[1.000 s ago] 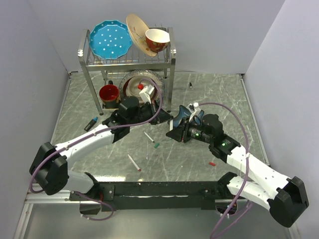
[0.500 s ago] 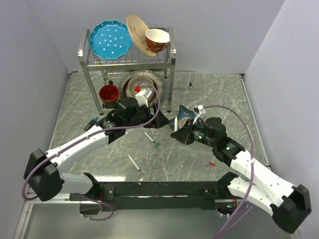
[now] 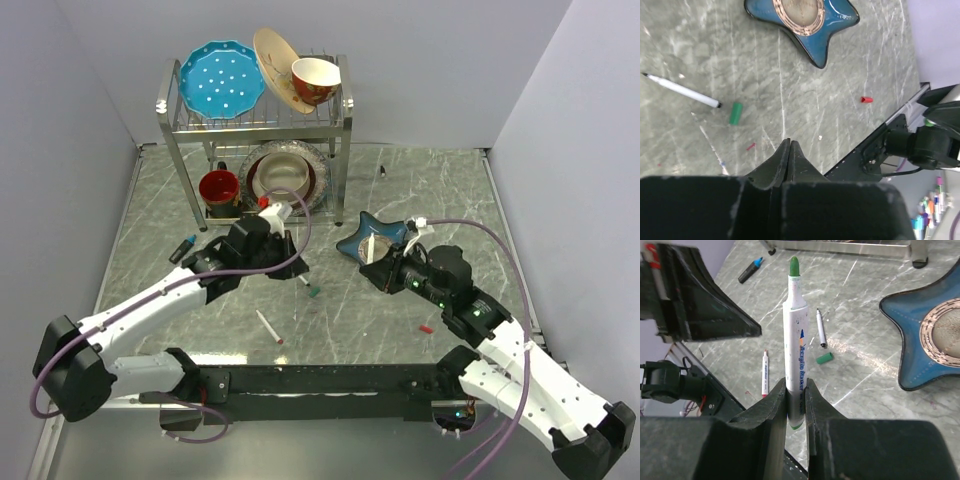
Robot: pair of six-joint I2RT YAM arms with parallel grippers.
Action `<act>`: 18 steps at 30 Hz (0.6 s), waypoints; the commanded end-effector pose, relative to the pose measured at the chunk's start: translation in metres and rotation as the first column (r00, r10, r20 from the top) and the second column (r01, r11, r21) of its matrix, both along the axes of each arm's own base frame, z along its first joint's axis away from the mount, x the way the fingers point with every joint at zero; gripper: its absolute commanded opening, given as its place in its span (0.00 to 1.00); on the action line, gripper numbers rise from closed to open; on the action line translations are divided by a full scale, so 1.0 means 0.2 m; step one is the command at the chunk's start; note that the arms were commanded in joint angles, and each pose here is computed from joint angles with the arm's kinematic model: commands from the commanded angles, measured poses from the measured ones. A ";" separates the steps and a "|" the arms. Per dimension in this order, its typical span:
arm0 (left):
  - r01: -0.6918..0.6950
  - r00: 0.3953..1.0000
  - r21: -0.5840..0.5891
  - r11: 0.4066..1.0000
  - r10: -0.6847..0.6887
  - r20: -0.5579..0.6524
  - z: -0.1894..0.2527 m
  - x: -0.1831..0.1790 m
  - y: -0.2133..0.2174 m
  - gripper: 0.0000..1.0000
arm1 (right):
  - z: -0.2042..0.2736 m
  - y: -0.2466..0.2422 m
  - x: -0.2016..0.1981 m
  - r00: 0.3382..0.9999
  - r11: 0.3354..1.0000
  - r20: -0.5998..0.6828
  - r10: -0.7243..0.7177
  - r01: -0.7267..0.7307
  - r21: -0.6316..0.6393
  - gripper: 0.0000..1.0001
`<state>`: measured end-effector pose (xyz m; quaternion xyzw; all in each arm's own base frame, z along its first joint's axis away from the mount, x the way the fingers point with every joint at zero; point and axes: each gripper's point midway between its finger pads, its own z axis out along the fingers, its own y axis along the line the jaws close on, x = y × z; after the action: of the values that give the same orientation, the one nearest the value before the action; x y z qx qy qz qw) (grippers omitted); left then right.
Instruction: Insert the pens into the pen caps
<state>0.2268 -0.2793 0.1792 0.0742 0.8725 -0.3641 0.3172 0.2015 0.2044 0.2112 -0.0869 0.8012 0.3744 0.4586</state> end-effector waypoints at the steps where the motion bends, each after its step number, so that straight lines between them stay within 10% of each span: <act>1: 0.027 1.000 -0.130 0.991 -0.025 0.019 0.06 0.01 -0.10 0.01 | 0.10 -0.04 0.00 0.997 0.999 0.072 -0.030 0.029 0.012 0.00; 18: 0.032 0.993 0.009 0.999 -0.031 -0.118 -0.41 0.02 -0.26 0.01 | 0.10 -0.08 0.02 0.994 0.998 0.083 -0.068 0.069 -0.009 0.00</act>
<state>0.2207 -0.3228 0.0968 0.0708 0.8958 -0.3674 0.2399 0.2012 0.1885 0.2142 -0.0722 0.8009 0.3491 0.4811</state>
